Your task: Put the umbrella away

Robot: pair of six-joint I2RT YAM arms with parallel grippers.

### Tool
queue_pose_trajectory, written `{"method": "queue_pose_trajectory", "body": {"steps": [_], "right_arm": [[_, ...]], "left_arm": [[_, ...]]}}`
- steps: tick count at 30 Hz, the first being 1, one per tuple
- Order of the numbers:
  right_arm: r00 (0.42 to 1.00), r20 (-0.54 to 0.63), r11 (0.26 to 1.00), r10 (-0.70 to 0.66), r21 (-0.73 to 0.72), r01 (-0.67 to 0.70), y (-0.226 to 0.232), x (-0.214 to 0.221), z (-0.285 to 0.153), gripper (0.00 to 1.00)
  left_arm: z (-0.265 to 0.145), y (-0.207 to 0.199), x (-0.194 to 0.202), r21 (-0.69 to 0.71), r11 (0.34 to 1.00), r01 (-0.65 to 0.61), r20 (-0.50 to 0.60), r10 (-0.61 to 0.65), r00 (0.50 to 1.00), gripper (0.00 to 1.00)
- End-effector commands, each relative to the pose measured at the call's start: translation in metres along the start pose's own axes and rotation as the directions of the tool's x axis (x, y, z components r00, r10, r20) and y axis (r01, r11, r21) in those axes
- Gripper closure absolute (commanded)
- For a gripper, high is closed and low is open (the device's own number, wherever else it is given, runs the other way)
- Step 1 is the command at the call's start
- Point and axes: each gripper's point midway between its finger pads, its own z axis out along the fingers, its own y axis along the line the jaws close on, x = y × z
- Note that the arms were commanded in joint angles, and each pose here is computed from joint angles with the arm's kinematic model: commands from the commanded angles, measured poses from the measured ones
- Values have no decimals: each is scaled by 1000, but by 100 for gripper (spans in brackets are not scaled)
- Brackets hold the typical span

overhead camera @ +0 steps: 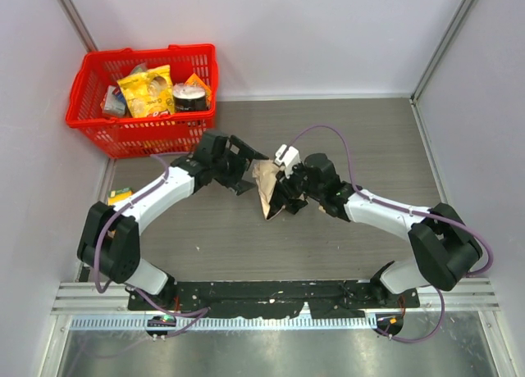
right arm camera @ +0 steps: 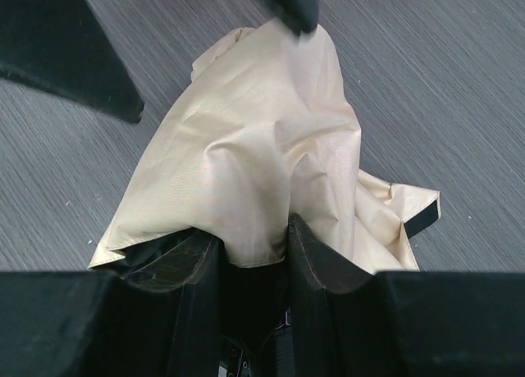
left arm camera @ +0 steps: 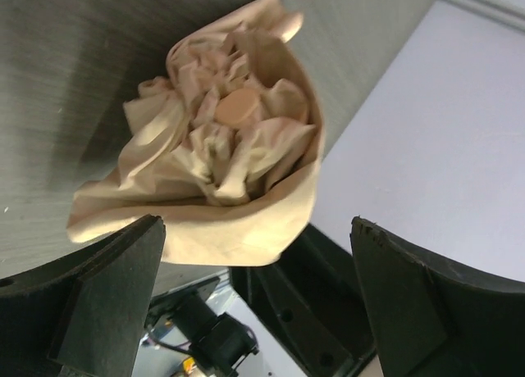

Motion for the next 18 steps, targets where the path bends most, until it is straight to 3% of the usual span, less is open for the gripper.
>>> {"method": "queue_pose_trajectory", "body": {"steps": [1,5,17,18], "right_arm": [[986,154,997,-66,52,59,-11,-62,-8,99],[986,138,995,-92,50,86,-3,-62,-6,99],[984,152,996,-94,20,92,20,-65,-9,99],[984,155,996,-92,21,90,21,-66,-10,99]], "left_arm": [[2,19,22,-108,994,-15,-32,11,999,0],[10,30,36,-143,989,-31,-54,24,998,0],[38,51,17,-193,979,-66,30,73,997,1],[42,56,18,-193,979,-59,24,65,998,4]]}}
